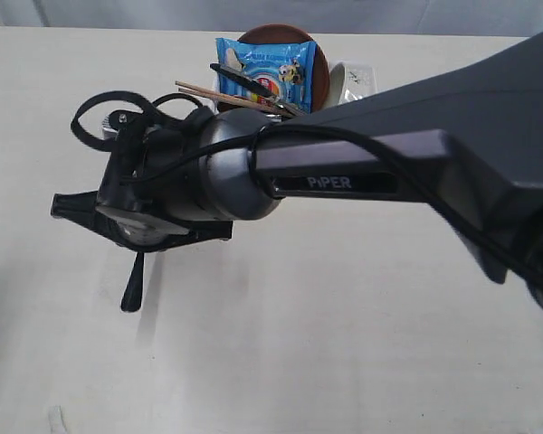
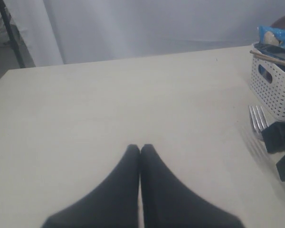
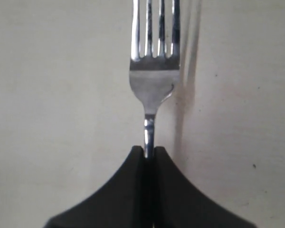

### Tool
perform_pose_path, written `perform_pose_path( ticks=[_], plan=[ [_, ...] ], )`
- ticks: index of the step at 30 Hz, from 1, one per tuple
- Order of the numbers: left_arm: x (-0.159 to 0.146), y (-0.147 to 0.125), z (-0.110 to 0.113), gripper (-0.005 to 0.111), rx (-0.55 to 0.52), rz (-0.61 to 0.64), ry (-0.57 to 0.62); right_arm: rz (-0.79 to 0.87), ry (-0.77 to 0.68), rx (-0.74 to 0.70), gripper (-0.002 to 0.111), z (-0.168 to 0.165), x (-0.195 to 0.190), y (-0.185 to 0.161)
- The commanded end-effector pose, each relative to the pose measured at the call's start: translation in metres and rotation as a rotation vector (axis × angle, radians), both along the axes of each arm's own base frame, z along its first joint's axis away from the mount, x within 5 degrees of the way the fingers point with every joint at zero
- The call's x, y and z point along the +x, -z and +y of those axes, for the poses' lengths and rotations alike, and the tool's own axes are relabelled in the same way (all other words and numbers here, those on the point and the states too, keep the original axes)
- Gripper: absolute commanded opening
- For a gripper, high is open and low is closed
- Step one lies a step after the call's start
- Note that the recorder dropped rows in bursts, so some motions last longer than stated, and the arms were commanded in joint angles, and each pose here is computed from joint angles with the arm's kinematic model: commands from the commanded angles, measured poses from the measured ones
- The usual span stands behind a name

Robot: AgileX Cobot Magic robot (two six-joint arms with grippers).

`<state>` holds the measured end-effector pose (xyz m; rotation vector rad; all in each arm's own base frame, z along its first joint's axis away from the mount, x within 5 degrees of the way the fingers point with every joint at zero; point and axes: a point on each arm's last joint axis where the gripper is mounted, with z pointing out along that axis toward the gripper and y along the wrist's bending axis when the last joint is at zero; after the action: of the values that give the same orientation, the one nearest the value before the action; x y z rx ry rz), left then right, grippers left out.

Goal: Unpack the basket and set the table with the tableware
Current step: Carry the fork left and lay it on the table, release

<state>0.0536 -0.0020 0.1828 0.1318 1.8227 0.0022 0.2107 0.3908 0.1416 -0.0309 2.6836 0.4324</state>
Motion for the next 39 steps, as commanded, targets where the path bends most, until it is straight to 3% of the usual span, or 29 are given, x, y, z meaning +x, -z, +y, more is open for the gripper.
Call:
perform_pose_path(
  ticks=[1, 11, 21, 37, 39],
  plan=[
    [0.0, 0.001, 0.0, 0.0, -0.004, 0.0, 0.005, 0.007, -0.029, -0.001, 0.002, 0.009, -0.011, 0.011],
    [0.0, 0.001, 0.0, 0.0, -0.004, 0.0, 0.005, 0.031, -0.029, 0.023, 0.002, 0.017, -0.025, 0.017],
    [0.0, 0.001, 0.0, 0.0, -0.004, 0.0, 0.005, 0.062, -0.002, -0.048, 0.002, 0.013, -0.026, 0.037],
    [0.0, 0.001, 0.0, 0.0, -0.004, 0.0, 0.005, 0.073, 0.0, -0.028, 0.002, 0.015, -0.027, 0.038],
    [0.0, 0.001, 0.0, 0.0, -0.004, 0.0, 0.005, 0.073, 0.0, -0.028, 0.007, 0.015, -0.027, 0.038]
  ],
)
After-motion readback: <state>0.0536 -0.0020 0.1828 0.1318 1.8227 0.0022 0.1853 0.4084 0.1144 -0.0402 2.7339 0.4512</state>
